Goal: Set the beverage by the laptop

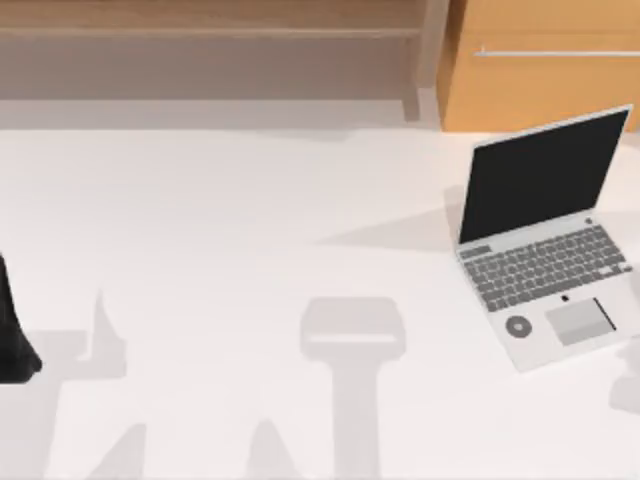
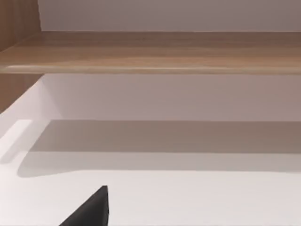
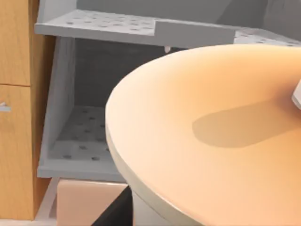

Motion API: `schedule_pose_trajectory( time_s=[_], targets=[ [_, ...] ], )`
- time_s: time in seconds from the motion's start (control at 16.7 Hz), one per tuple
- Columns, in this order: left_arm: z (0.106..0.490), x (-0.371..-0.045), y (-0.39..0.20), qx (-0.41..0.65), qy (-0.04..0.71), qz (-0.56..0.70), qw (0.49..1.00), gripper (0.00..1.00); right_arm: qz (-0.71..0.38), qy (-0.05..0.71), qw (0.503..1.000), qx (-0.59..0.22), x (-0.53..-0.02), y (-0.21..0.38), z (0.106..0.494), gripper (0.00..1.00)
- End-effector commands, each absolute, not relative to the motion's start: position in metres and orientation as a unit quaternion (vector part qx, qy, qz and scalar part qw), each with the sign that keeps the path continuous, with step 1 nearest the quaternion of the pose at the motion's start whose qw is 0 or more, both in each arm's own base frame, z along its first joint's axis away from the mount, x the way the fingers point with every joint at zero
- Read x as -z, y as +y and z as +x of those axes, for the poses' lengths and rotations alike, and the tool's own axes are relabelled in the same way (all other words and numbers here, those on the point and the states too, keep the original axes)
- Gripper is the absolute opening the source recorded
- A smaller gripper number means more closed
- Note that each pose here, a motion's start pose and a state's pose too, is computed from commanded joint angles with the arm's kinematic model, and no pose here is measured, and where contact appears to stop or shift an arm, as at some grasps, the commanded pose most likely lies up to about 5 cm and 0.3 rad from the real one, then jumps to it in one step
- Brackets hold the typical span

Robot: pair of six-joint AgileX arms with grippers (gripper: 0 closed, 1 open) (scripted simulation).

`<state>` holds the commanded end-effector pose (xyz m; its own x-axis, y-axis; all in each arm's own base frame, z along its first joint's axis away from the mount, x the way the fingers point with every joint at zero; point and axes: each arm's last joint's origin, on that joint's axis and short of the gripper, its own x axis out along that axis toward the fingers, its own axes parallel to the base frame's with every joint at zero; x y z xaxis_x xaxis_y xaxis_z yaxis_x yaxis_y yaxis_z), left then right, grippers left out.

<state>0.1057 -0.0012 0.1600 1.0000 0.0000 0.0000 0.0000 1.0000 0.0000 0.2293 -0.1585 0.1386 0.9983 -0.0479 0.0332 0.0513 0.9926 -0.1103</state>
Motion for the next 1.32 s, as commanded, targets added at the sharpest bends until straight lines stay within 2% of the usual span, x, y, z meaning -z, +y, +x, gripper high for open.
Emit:
schedule_pose_trajectory(
  time_s=[0.42, 0.9, 1.32],
  targets=[
    [0.106, -0.16, -0.001, 0.0, 0.0, 0.0, 1.0, 1.0, -0.039, -0.017, 0.999, 0.026, -0.154, -0.116, 0.236, 0.0],
    [0.106, -0.16, -0.001, 0.0, 0.0, 0.0, 1.0, 1.0, -0.009, 0.028, 0.999, 0.014, -0.149, -0.065, 0.227, 0.0],
    [0.106, -0.16, -0.001, 0.0, 0.0, 0.0, 1.0, 1.0, -0.002, 0.062, 0.998, 0.008, -0.141, -0.044, 0.218, 0.0]
  ],
)
